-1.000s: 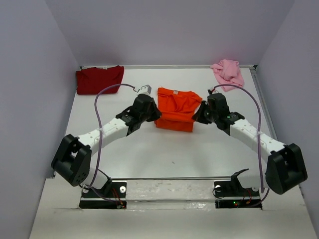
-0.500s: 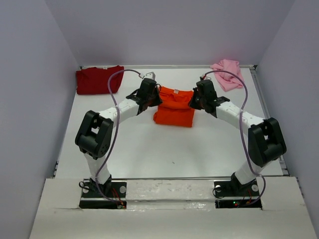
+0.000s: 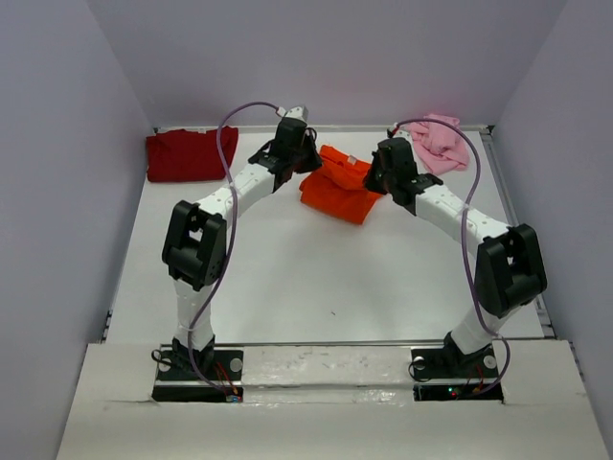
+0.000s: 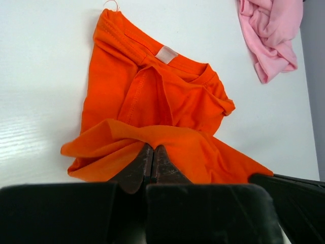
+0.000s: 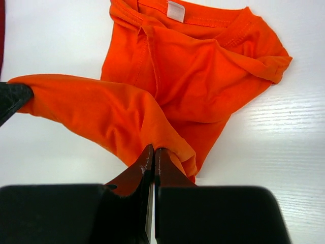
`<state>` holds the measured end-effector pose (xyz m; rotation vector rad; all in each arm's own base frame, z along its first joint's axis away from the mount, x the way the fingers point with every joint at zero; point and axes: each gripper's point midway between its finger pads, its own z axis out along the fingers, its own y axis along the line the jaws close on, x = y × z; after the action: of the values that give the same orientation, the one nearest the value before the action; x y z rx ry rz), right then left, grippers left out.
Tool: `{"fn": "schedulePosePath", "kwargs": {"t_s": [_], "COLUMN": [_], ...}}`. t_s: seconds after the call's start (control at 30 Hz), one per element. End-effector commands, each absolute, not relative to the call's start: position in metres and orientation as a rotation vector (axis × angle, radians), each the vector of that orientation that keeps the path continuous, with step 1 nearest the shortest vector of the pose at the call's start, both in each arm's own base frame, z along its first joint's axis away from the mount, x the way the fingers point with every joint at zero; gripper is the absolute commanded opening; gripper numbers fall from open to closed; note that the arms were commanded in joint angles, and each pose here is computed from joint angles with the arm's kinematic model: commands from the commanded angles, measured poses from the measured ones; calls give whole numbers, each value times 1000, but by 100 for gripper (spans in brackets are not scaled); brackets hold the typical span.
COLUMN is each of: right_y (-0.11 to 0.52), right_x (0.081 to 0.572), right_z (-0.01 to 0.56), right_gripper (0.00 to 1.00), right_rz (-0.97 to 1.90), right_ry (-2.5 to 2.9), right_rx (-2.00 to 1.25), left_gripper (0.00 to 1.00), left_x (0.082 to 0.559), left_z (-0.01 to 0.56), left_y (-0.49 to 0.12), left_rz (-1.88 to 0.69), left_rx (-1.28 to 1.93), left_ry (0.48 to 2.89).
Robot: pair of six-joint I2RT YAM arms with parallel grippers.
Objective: Fold and stack the t-shirts
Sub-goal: Fold the long partially folded tshirt into a neat square
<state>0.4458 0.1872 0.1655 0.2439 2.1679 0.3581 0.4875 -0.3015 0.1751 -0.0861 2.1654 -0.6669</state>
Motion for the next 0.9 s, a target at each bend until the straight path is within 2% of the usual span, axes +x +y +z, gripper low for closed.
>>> {"fn": "schedulePosePath", "kwargs": {"t_s": [0.0, 0.33, 0.57, 0.6, 0.63, 0.7, 0.73, 0.77, 0.8, 0.87], "right_y": [173, 133, 110, 112, 101, 96, 94, 94, 92, 92], "right_x": [467, 490, 522, 526, 533, 539, 541, 545, 545, 546], "right_z": [196, 182, 164, 149, 150, 127, 123, 125, 123, 124], "right_gripper": [0, 0, 0, 0, 0, 33, 41, 50, 55, 57], "right_rz": [305, 95, 16, 1, -48, -98, -118, -126, -140, -147], "right_ry": [2068, 2053, 2057, 2081, 2063, 2109, 2113, 2105, 2107, 2105], "right_rx": [281, 360, 417, 411, 436, 437, 437, 440, 440, 432], "left_gripper": [0, 0, 0, 7, 49, 79, 99, 99, 99, 99], "left_x": [501, 541, 583, 591, 595, 604, 607, 607, 606, 606], "left_z": [202, 228, 220, 199, 194, 180, 175, 166, 163, 164], "left_y": [-299, -312, -326, -327, -328, -328, -325, -321, -321, -316], "left_rz": [-697, -771, -808, -799, -802, -790, -771, -761, -756, -743], "left_rx": [-64, -52, -43, -51, -53, -58, -70, -78, -79, -82], "left_ry": [2120, 2071, 2031, 2055, 2057, 2068, 2069, 2085, 2086, 2072]}}
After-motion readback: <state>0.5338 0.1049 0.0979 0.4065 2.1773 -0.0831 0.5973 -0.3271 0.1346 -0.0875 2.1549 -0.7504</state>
